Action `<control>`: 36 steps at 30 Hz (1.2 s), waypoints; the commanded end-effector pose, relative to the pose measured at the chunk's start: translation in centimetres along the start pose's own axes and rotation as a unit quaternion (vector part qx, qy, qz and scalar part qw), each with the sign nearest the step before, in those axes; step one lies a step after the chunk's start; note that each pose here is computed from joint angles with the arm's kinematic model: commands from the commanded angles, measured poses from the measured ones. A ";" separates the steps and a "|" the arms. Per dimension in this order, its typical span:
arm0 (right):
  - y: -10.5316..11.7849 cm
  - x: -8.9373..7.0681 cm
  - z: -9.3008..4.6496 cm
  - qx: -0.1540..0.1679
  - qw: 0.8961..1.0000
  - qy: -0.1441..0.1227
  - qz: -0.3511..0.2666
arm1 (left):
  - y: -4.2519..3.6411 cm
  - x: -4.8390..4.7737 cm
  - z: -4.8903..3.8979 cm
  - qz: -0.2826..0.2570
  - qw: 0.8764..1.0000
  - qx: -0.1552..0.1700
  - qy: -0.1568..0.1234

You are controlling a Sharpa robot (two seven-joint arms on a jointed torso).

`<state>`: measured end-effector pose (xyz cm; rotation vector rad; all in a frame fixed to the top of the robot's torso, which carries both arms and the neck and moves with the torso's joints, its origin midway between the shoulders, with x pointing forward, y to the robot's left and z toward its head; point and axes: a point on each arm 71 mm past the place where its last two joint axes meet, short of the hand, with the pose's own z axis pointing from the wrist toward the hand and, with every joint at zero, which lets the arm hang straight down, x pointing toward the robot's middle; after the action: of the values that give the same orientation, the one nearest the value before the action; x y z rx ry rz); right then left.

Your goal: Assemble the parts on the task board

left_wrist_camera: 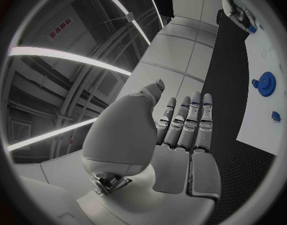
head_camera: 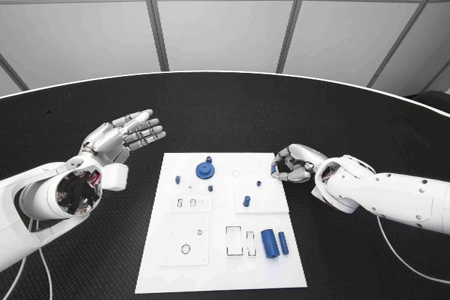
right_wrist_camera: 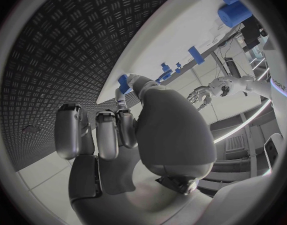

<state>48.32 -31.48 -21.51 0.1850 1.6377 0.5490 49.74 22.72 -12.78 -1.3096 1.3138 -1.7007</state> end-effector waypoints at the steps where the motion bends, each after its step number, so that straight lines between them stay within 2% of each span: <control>1: 0.0 0.0 0.0 0.000 1.000 0.000 0.000 | 0.00 -0.01 -0.02 0.000 1.000 0.000 0.000; 11: 0.1 0.0 0.1 -0.001 1.000 -0.005 0.001 | -0.02 -0.04 -0.03 0.000 1.000 0.000 0.000; 24: 0.8 -0.1 -0.1 -0.011 1.000 -0.025 0.005 | -0.04 -0.22 0.06 0.000 1.000 0.000 -0.002; 31: 2.9 0.3 -0.7 -0.029 0.999 -0.019 0.020 | -0.05 -0.53 0.30 0.002 1.000 0.001 -0.005; 36: 5.9 0.4 -0.7 -0.054 0.998 -0.012 0.035 | -0.04 -0.93 0.63 0.003 1.000 0.002 -0.010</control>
<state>46.52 -26.92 -19.47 0.1755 1.5797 0.6684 50.57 23.31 -13.02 -1.3148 1.3017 -1.6818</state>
